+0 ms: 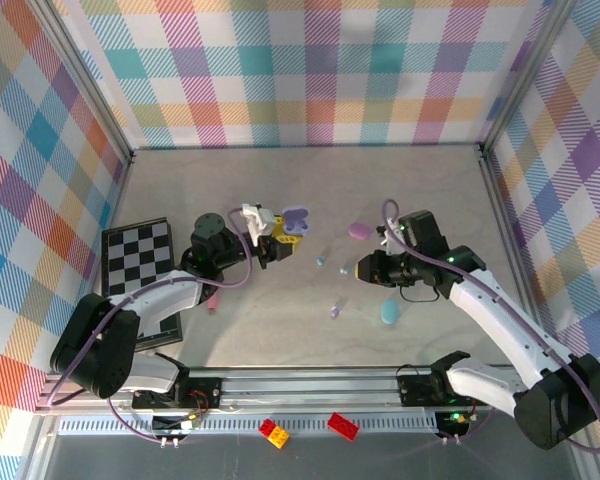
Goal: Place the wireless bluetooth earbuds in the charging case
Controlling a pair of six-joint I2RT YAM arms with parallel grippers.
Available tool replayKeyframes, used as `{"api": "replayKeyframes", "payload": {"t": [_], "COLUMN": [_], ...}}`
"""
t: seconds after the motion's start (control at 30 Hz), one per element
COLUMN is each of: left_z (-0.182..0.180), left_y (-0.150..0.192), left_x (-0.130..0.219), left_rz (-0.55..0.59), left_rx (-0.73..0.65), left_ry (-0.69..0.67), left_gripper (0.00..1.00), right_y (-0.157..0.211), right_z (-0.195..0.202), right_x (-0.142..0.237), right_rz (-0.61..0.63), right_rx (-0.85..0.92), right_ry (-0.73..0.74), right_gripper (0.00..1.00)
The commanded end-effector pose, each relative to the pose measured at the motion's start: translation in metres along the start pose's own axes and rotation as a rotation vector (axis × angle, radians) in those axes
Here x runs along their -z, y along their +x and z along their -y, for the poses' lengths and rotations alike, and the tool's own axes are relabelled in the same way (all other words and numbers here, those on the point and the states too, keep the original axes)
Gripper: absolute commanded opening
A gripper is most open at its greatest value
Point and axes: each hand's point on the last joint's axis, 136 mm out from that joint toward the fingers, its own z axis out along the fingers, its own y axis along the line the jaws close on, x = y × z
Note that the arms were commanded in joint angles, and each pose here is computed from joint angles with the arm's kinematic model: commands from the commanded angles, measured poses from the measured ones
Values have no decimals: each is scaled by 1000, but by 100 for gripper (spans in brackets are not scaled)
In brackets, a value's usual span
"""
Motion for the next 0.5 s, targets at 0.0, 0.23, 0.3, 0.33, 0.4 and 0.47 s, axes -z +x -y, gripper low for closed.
{"api": "replayKeyframes", "payload": {"t": [0.0, 0.23, 0.3, 0.33, 0.4, 0.47], "left_z": [16, 41, 48, 51, 57, 61], "left_y": [-14, -12, -11, -10, -10, -10], "left_x": [-13, -29, -34, -36, -40, -42], "left_rz": [-10, -25, -28, -28, -30, -31], "left_rx": [-96, -101, -95, -95, -93, -92], "left_ry": [66, 154, 184, 196, 220, 241], "left_gripper": [38, 38, 38, 38, 38, 38], "right_y": [-3, -15, -20, -21, -24, -26], "right_z": [-38, -64, -70, -71, -76, -78], "right_x": [15, 33, 37, 38, 40, 41], "right_rz": [-13, 11, 21, 22, 21, 18], "right_rx": [31, 138, 168, 175, 192, 203], "right_ry": [-194, -241, -249, -252, -259, -262], "right_gripper": [19, 19, 20, 20, 20, 20]}}
